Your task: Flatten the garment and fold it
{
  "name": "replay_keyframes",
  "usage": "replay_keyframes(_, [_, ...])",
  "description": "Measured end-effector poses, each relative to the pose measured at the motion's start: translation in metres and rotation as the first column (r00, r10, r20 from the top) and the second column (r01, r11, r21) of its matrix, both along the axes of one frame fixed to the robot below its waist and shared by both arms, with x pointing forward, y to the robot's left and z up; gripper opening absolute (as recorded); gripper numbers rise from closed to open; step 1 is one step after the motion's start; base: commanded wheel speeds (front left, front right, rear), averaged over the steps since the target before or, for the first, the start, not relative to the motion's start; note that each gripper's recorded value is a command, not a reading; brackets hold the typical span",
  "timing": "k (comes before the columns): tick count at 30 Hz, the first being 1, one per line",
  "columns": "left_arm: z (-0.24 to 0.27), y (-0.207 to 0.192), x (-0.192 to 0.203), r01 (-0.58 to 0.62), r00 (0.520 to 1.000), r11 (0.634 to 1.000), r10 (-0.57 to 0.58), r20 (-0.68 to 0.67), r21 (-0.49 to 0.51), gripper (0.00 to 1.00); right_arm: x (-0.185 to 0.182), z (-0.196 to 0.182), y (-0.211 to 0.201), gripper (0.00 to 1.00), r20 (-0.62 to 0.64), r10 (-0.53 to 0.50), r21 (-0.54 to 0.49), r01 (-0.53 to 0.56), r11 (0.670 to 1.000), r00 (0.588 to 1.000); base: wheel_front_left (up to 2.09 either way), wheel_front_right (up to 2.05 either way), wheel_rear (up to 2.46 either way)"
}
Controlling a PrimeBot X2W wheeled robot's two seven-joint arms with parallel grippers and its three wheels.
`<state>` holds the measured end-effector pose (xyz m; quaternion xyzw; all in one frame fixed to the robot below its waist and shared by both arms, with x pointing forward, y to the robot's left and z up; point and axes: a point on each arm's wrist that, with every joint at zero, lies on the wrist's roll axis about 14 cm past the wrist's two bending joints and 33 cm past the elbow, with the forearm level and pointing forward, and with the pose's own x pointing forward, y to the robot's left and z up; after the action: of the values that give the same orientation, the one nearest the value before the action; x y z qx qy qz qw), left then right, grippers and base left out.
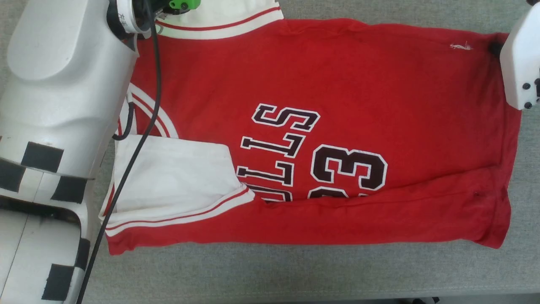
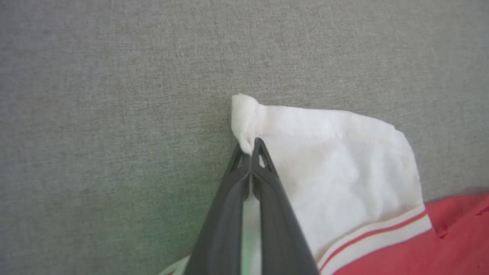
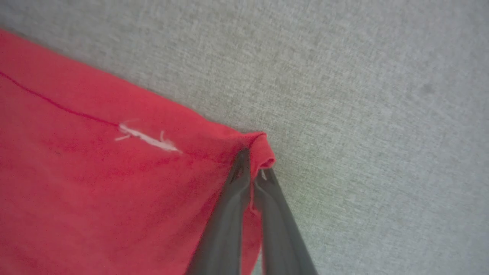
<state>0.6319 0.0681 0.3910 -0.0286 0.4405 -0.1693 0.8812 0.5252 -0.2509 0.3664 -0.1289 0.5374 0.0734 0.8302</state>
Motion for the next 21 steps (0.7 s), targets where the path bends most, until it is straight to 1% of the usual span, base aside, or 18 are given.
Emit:
replay_keyframes(4, [0.017,-0.002,0.003,0.006,0.998,1.000,-0.004,0.055,-0.026,0.00,0.002,0.007,0.000,0.00,0.063,-0.030,0.040,0.028,0.999,0.998,0.00,0.00,0.00])
replay_keyframes(7, [0.038,-0.004,0.004,0.011,0.994,0.998,-0.004,0.110,-0.068,0.00,0.002,0.015,0.000,0.00,0.115,-0.054,0.074,0.045,0.996,0.992,0.00,0.00,0.00])
replay_keyframes(8, [0.048,-0.004,0.005,0.009,0.991,0.996,0.004,0.134,-0.094,0.00,0.001,0.019,0.001,0.00,0.132,-0.061,0.087,0.049,0.995,0.989,0.00,0.00,0.00])
replay_keyframes(12, [0.082,0.003,0.001,0.011,0.976,0.991,0.019,0.219,-0.135,0.00,-0.002,0.041,-0.002,0.00,0.213,-0.088,0.121,0.063,0.991,0.973,0.00,0.00,0.00])
replay_keyframes(15, [0.102,0.005,-0.011,0.027,0.966,0.986,0.015,0.257,-0.162,0.00,-0.008,0.058,-0.008,0.00,0.270,-0.112,0.134,0.077,0.988,0.956,0.00,0.00,0.00])
replay_keyframes(21, [0.128,0.013,-0.050,0.037,0.955,0.978,0.025,0.295,-0.203,0.00,-0.035,0.078,-0.010,0.00,0.316,-0.137,0.158,0.090,0.983,0.939,0.00,0.00,0.00])
